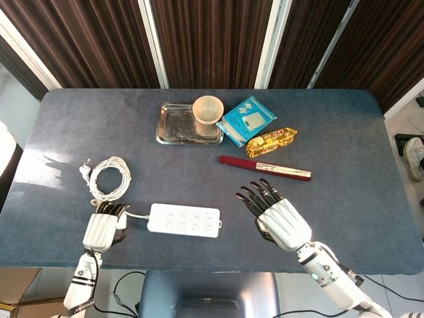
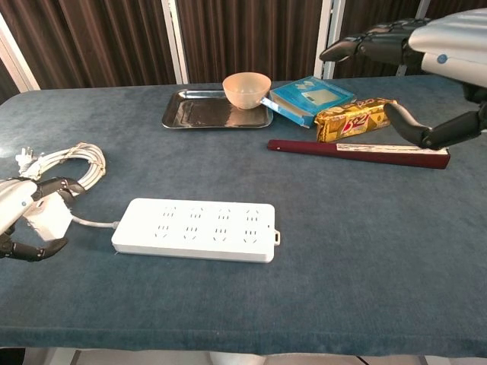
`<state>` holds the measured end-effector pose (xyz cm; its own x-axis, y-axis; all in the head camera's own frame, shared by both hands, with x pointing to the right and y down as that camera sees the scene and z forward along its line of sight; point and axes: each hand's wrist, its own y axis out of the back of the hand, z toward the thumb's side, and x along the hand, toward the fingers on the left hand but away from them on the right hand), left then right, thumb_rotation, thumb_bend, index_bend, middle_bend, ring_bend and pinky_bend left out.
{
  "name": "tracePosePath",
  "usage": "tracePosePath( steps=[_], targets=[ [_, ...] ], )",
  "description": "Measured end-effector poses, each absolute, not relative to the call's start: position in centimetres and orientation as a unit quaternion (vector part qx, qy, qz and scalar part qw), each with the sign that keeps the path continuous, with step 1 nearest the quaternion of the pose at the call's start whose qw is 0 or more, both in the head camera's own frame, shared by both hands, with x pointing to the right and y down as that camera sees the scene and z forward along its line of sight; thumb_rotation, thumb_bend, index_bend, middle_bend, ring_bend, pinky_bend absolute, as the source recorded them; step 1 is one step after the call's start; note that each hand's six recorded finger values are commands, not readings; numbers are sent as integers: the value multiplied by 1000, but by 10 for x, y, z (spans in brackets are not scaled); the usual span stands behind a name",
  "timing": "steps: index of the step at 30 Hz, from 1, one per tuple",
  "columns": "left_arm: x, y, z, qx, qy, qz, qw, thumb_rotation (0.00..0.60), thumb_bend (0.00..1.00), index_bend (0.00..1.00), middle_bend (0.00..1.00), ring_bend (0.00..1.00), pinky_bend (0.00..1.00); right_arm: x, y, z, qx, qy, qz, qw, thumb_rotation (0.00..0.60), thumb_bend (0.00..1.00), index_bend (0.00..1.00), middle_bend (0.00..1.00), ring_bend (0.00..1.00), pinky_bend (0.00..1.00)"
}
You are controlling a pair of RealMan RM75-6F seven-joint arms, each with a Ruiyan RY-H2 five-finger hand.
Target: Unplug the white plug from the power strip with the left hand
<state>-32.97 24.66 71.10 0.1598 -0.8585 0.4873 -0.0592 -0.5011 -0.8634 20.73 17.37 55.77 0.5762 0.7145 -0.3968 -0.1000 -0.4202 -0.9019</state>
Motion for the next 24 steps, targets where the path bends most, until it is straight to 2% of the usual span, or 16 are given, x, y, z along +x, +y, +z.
tracePosePath(
  steps=[3, 7, 12, 16, 22, 24],
  targets=[
    [-335, 246, 708, -660, 351, -553, 368, 600, 372, 0, 10, 61, 94, 217, 173, 555, -731, -213, 423, 491, 600, 652, 12, 150, 0, 0],
    [-342, 249, 703, -654, 355, -562, 361, 600, 360, 0, 0, 5, 93, 233, 170, 552, -724, -223, 445, 477, 600, 534, 0, 120, 0, 0],
    [-356, 251, 686, -651, 357, -567, 355, 600, 356, 0, 0, 0, 84, 264, 170, 541, -708, -239, 472, 468, 600, 450, 0, 83, 0, 0],
    [-381, 252, 649, -637, 382, -553, 377, 600, 380, 0, 0, 0, 80, 298, 184, 528, -683, -267, 496, 465, 600, 324, 0, 57, 0, 0],
    [-437, 270, 585, -608, 432, -551, 375, 600, 394, 0, 0, 0, 58, 379, 223, 510, -629, -347, 539, 440, 600, 315, 0, 23, 0, 0],
    [-445, 274, 575, -605, 430, -559, 369, 600, 396, 0, 0, 0, 58, 408, 240, 513, -617, -360, 558, 422, 600, 306, 0, 1, 0, 0]
  ],
)
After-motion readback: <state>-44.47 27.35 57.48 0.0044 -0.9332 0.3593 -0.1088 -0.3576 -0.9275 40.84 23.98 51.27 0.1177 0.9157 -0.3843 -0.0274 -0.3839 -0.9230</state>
